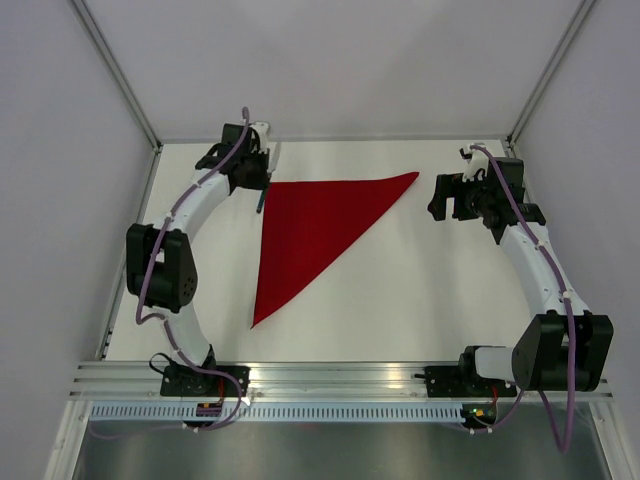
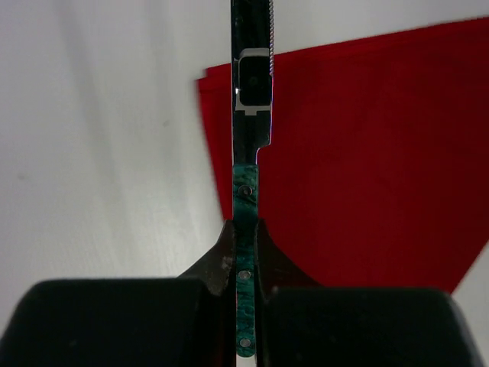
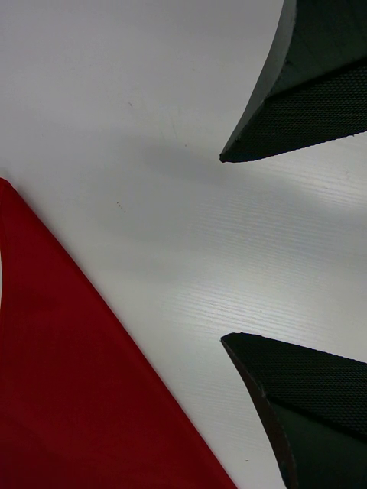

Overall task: Fold the napkin, place the utensils inside, and roll it up
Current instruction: Pick up the knife at the center of the board, then place the knife on the napkin.

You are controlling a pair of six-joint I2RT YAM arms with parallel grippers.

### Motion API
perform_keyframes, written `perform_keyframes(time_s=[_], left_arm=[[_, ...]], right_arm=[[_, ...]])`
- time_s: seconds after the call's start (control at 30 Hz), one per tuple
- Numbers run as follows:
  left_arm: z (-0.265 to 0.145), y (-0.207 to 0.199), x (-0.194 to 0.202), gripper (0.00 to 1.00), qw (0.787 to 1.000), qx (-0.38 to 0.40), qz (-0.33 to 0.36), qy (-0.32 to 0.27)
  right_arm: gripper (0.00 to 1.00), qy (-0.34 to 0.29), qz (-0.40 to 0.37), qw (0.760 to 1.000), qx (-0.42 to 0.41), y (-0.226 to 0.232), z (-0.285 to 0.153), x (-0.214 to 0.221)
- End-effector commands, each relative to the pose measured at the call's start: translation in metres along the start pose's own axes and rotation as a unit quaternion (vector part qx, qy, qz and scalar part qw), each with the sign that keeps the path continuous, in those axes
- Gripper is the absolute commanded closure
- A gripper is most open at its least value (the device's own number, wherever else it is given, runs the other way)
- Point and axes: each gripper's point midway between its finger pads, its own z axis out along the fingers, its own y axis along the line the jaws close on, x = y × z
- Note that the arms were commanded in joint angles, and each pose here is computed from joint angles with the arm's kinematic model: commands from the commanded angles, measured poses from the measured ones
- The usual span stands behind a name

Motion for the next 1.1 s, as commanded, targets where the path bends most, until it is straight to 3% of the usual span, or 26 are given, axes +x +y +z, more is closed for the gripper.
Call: perform_keyframes(time_s=[0.0, 0.13, 0.5, 0.77, 1.07], left_arm=[[-0.024, -0.059, -0.006, 0.98, 0.983, 0.112, 0.144, -0.009], [-0.024, -0.12, 0.032, 0.98, 0.956, 0.17, 0.236, 0.038], [0.007, -0.204, 0.095, 0.98, 0.936, 0.234, 0.247, 0.09], [0.025, -0.223, 0.125, 0.98, 0.937, 0.232, 0.238, 0.112], [0.033, -0.219, 0.13, 0.98, 0.946, 0.211, 0.221, 0.11]], right_arm=[[0.03, -0.023, -0.011, 1.0, -0.004, 0.004, -0.007, -0.017], [0.03, -0.022, -0.012, 1.0, -0.003, 0.004, -0.006, -0.016], [0.03, -0.022, -0.015, 1.0, 0.009, 0.0, -0.004, -0.016], [0.03, -0.022, -0.019, 0.999, 0.013, -0.001, -0.003, -0.016], [0.03, -0.021, -0.021, 0.999, 0.015, -0.002, -0.002, -0.015]])
